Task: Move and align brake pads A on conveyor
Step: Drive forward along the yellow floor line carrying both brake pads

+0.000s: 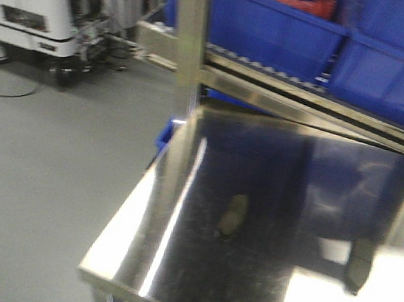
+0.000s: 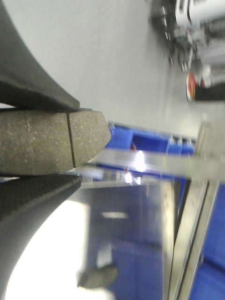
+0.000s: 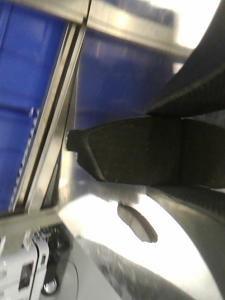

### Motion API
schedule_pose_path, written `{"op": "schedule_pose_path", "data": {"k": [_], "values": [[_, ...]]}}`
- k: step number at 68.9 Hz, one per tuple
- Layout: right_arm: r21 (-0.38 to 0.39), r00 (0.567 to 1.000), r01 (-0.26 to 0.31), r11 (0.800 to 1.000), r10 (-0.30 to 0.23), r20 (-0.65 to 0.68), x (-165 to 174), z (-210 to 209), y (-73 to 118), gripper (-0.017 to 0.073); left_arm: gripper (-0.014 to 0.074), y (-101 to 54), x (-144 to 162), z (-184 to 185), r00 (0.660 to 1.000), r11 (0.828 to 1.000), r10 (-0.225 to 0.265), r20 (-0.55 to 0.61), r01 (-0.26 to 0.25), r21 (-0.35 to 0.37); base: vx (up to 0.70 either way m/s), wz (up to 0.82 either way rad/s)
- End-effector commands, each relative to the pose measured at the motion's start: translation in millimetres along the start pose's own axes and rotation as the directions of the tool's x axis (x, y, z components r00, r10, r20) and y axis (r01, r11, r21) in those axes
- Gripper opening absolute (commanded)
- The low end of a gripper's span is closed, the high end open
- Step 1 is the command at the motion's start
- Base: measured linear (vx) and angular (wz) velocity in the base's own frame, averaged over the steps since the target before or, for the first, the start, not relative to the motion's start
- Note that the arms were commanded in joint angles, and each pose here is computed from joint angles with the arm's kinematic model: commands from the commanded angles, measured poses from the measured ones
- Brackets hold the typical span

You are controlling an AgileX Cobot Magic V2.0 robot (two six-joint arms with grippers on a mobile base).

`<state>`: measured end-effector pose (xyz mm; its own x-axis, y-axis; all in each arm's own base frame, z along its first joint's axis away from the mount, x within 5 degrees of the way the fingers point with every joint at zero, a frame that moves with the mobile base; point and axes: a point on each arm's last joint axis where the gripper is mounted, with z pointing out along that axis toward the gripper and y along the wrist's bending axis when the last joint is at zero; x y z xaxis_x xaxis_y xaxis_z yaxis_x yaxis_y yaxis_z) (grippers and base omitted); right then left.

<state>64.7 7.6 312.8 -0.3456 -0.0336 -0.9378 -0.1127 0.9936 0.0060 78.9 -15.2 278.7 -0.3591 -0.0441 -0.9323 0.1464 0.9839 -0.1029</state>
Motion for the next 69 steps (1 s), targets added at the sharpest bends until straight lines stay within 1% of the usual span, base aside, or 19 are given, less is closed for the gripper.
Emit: {"op": "schedule_pose_path", "data": {"k": [1, 34, 69], "values": [[0.009, 0.994, 0.004, 1.0, -0.005, 0.111, -16.1, -3.7, -0.6, -0.0007, -0.0006, -1.4, -17.4, -4.2, 0.992, 1.0, -0.018, 0.124, 0.017, 0.009, -0.16, 0.68], [0.009, 0.994, 0.004, 1.0, -0.005, 0.111, -16.1, -3.7, -0.6, -0.0007, -0.0006, -1.4, -17.4, -4.2, 0.992, 1.0, -0.018, 0.124, 0.017, 0.009, -0.18, 0.71], [0.009, 0.994, 0.004, 1.0, -0.005, 0.111, -16.1, -3.7, -0.6, -0.0007, -0.0006, -1.4, -17.4, -4.2, 0.992, 1.0, -0.018, 0.124, 0.017, 0.009, -0.2, 0.88]]}}
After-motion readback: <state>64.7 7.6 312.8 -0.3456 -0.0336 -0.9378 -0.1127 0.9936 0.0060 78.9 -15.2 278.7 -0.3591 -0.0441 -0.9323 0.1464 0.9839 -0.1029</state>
